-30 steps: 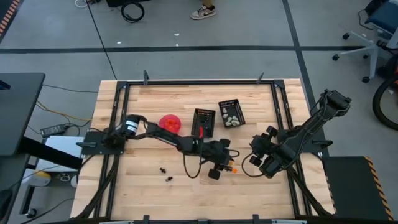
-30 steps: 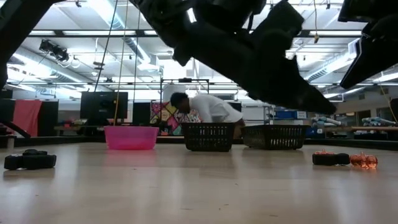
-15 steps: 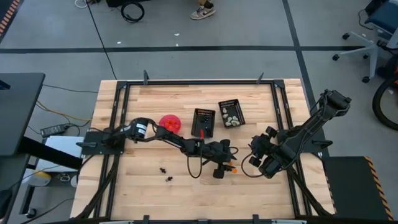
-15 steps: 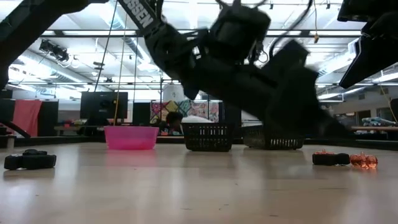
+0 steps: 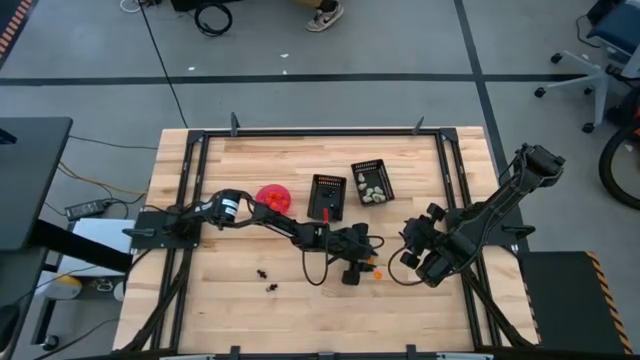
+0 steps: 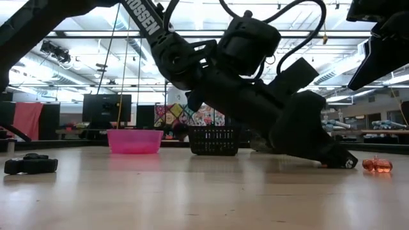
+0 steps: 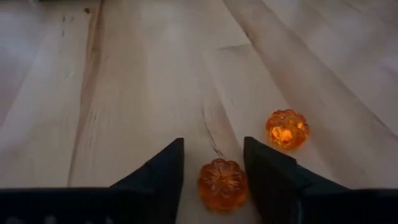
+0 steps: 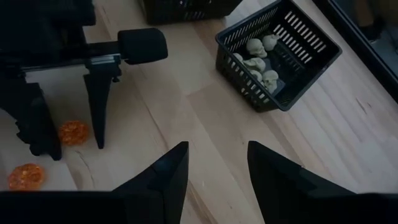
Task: Sort Halloween decoration
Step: Put the orange pumpkin toy into the red bowl
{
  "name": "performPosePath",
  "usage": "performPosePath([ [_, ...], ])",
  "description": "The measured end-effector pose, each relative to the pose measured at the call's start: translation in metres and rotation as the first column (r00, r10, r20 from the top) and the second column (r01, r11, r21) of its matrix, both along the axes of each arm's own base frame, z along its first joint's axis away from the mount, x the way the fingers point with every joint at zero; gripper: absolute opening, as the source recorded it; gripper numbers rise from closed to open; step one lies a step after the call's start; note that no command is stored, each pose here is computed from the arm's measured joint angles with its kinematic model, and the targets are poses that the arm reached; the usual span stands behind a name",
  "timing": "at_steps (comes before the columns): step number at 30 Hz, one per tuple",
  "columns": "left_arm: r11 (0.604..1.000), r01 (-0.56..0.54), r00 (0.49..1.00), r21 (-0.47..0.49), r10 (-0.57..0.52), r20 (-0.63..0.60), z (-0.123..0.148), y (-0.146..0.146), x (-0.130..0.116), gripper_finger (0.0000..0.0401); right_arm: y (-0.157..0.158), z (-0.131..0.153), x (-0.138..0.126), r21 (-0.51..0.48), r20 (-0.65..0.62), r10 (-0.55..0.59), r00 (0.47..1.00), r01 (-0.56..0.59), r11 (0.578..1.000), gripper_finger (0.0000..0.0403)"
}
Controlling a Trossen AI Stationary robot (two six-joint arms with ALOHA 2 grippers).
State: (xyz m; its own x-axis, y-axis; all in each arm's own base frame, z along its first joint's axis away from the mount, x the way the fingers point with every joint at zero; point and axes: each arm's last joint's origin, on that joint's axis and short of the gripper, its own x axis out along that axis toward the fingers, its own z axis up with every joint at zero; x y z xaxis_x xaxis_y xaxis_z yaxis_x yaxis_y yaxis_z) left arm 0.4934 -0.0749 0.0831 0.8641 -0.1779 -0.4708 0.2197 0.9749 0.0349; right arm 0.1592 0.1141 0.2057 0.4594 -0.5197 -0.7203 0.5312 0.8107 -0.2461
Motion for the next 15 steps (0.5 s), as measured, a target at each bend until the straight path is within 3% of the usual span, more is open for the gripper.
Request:
performPosePath([
  [7, 0.999, 0.040, 0.999, 0.023, -0.040, -0.014, -0.0006, -0.0006, -0.0009, 0.0102, 0.0000, 0.0001, 0.0000, -0.001, -0.001, 0.002, 1.000, -0.002, 1.000, 0.0169],
  [15, 0.998, 0.058, 0.998, 0.037, -0.057, -0.027, 0.0019, -0.0009, -0.0024, 0.0097, 0.0000, 0.0001, 0.0000, -0.003, -0.004, 0.004, 1.000, -0.004, 1.000, 0.0169],
])
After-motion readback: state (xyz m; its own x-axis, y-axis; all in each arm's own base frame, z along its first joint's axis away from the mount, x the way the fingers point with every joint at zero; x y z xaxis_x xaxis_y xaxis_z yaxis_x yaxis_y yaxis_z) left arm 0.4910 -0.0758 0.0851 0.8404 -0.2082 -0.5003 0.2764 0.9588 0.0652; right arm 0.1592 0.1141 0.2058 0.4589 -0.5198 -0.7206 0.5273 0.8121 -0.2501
